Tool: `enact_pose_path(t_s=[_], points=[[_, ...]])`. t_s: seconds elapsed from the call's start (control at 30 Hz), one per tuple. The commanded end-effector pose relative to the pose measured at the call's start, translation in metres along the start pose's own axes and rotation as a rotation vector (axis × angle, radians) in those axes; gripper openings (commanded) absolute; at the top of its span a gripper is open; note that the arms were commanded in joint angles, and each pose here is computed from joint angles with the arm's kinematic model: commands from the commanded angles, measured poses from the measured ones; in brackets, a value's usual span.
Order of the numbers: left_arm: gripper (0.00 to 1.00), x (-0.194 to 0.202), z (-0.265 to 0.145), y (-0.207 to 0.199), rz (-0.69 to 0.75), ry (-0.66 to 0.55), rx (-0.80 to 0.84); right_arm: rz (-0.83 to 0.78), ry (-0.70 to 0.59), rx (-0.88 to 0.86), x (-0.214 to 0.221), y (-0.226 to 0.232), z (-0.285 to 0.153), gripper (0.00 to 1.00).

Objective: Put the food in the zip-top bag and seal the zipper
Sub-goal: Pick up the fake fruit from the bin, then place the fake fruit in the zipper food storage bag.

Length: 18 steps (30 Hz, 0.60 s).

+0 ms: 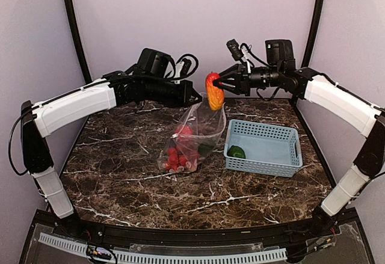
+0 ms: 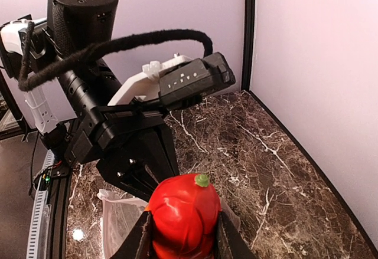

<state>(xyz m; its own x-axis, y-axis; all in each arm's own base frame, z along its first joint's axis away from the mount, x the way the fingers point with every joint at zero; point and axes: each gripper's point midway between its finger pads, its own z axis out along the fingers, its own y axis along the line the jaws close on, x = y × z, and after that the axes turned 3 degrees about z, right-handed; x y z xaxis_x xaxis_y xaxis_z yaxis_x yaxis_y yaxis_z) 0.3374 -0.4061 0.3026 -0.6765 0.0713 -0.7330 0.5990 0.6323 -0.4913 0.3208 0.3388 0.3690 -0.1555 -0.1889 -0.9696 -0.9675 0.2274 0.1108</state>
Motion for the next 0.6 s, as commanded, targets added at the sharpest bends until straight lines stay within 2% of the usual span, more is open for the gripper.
enact_pose_path(t_s=[0.0,0.3,0.57], points=[[0.01,-0.017,-0.015,-0.009,-0.060,-0.059,-0.002,0.014,-0.004,-0.015,0.011,0.002,0.018,0.30],[0.01,-0.025,-0.018,-0.008,-0.058,-0.098,-0.011,0.010,0.050,-0.036,0.043,0.012,0.033,0.37],[0.01,-0.020,-0.018,-0.003,-0.058,-0.098,-0.018,-0.048,0.112,-0.035,0.052,0.018,0.032,0.60]])
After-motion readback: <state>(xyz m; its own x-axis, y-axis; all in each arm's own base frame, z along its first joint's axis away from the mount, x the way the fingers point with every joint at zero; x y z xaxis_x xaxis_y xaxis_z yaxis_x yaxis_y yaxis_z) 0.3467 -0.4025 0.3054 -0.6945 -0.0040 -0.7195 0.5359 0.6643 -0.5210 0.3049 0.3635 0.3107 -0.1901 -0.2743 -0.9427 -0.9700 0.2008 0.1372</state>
